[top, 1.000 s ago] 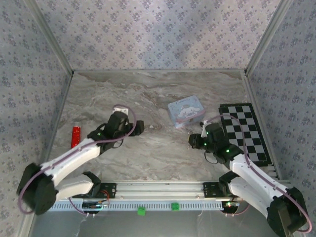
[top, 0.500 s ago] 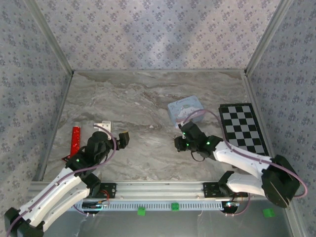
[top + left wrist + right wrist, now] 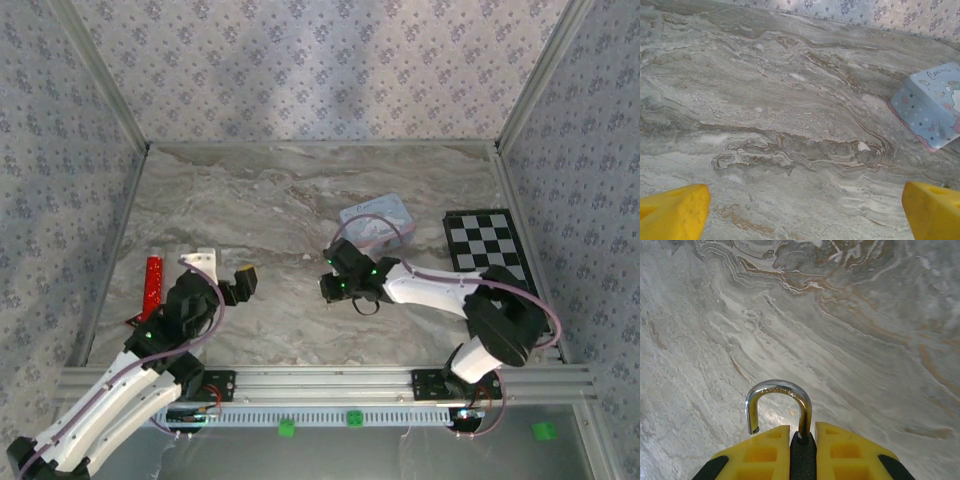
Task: Unlock the padlock with the key
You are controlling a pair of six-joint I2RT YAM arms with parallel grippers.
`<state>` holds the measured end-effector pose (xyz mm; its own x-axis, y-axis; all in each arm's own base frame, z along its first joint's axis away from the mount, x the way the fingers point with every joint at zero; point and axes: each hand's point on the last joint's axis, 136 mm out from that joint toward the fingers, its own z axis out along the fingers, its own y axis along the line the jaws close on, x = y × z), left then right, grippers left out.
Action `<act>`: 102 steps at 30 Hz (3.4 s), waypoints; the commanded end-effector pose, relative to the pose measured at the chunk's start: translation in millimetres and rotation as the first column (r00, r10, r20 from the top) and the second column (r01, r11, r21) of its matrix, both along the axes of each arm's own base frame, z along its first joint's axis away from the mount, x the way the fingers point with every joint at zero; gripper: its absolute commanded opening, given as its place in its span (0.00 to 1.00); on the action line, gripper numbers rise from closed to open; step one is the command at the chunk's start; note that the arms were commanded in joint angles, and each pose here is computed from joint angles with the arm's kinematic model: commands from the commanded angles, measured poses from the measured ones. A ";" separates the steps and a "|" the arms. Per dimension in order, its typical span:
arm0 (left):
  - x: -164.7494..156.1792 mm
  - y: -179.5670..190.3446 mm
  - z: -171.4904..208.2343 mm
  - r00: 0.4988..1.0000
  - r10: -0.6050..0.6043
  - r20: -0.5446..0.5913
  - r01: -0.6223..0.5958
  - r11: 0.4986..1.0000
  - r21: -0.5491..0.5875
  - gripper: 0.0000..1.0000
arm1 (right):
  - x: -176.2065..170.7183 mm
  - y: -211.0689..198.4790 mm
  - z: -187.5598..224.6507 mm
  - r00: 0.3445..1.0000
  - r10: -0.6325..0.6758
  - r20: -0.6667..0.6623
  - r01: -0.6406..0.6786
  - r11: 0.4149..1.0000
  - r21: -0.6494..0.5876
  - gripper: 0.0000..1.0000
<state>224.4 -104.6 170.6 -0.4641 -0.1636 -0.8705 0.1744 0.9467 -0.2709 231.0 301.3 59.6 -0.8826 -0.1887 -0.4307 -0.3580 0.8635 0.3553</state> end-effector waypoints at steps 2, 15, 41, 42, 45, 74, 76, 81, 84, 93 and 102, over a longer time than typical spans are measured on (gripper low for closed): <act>-1.9 6.3 -0.7 1.000 0.020 0.003 -0.020 1.000 0.010 0.98 | -2.1 21.6 -3.3 0.997 -0.005 -0.073 0.009 0.999 0.051 0.00; -1.7 10.3 -0.3 0.999 0.041 -0.003 -0.041 0.999 0.018 0.99 | -16.7 24.6 -31.9 0.988 -0.011 -0.153 0.009 1.000 -0.011 0.00; 3.9 26.9 -1.4 0.991 0.135 0.018 -0.136 0.989 0.062 1.00 | -14.1 -72.3 65.9 0.959 -0.067 0.275 0.130 0.967 -0.219 0.49; 4.2 27.1 -1.4 0.990 0.137 0.021 -0.138 0.988 0.063 1.00 | -13.6 -81.6 76.0 0.948 -0.077 0.309 0.148 0.965 -0.216 0.50; 5.4 27.7 -5.0 0.989 0.145 0.023 -0.146 0.987 0.061 1.00 | -13.3 -112.8 106.2 0.903 -0.098 0.418 0.203 0.955 -0.215 0.52; 0.5 183.2 8.9 0.531 0.805 0.264 -0.842 0.538 0.051 1.00 | 24.3 -276.8 72.8 0.492 -0.683 0.540 0.617 0.711 0.338 0.82; 4.8 189.8 4.2 0.510 0.811 0.286 -0.851 0.524 0.030 1.00 | 24.9 -273.2 70.7 0.500 -0.686 0.528 0.602 0.714 0.357 0.82; 33.4 189.6 -16.4 0.593 0.755 0.280 -0.799 0.595 0.089 1.00 | 23.7 -274.6 65.2 0.502 -0.695 0.515 0.615 0.705 0.353 0.82; 58.1 178.0 -29.5 0.680 0.686 0.259 -0.731 0.662 0.168 1.00 | 22.3 -279.9 61.3 0.488 -0.710 0.507 0.642 0.686 0.343 0.83; 120.7 142.9 -38.3 0.826 0.499 0.263 -0.561 0.773 0.296 1.00 | 21.7 -286.3 65.8 0.485 -0.669 0.563 0.649 0.707 0.281 0.84; 149.1 128.4 -52.7 0.859 0.419 0.295 -0.505 0.788 0.352 1.00 | 20.4 -295.1 64.4 0.465 -0.697 0.546 0.682 0.675 0.281 0.86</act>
